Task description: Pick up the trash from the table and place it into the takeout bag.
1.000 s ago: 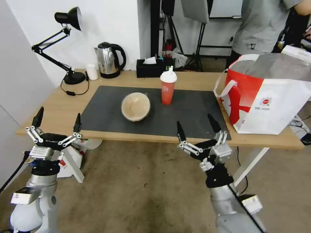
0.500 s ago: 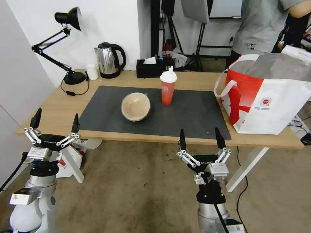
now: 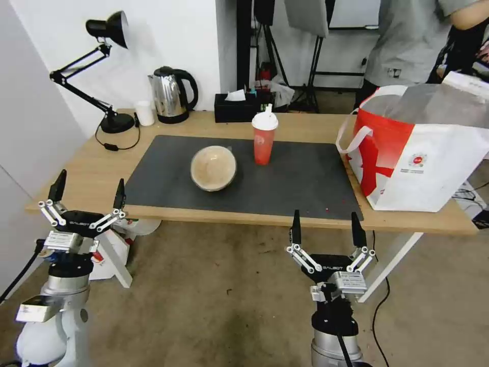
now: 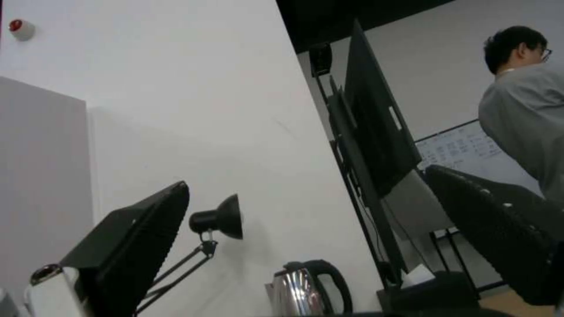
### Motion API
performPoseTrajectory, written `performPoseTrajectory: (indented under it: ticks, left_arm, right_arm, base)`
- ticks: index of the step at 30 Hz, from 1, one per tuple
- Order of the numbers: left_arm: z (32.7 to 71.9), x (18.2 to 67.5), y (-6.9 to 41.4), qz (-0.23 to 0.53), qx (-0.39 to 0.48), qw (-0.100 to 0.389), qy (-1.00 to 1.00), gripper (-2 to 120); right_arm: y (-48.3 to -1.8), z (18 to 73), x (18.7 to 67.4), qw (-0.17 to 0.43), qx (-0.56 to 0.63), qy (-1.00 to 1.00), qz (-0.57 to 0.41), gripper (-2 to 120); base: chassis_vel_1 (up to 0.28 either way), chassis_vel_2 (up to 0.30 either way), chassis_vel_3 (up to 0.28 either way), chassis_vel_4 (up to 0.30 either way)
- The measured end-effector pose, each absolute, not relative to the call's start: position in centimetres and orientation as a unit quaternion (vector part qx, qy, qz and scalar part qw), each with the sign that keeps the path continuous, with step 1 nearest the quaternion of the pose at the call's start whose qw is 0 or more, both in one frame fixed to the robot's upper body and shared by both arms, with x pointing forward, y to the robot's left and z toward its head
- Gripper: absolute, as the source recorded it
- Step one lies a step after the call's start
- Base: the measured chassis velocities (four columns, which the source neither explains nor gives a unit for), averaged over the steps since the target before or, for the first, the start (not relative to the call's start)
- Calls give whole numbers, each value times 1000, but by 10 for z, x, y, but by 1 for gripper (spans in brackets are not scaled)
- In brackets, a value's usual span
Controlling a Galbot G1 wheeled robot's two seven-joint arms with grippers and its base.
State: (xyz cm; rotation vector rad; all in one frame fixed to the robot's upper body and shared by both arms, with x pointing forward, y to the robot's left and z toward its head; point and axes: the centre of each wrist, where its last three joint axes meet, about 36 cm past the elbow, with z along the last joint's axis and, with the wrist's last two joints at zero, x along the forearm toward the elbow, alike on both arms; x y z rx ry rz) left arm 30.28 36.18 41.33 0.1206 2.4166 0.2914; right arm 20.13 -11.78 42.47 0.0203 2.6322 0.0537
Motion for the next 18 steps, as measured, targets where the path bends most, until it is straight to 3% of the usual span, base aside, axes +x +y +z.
performPoseTrajectory:
  ticks: [18]
  left_arm:
    - [411, 301, 362, 111, 47, 341, 932, 100]
  right_arm:
    - [-119, 426, 200, 255, 1, 967, 18, 100]
  base:
    - [0, 0, 0, 0]
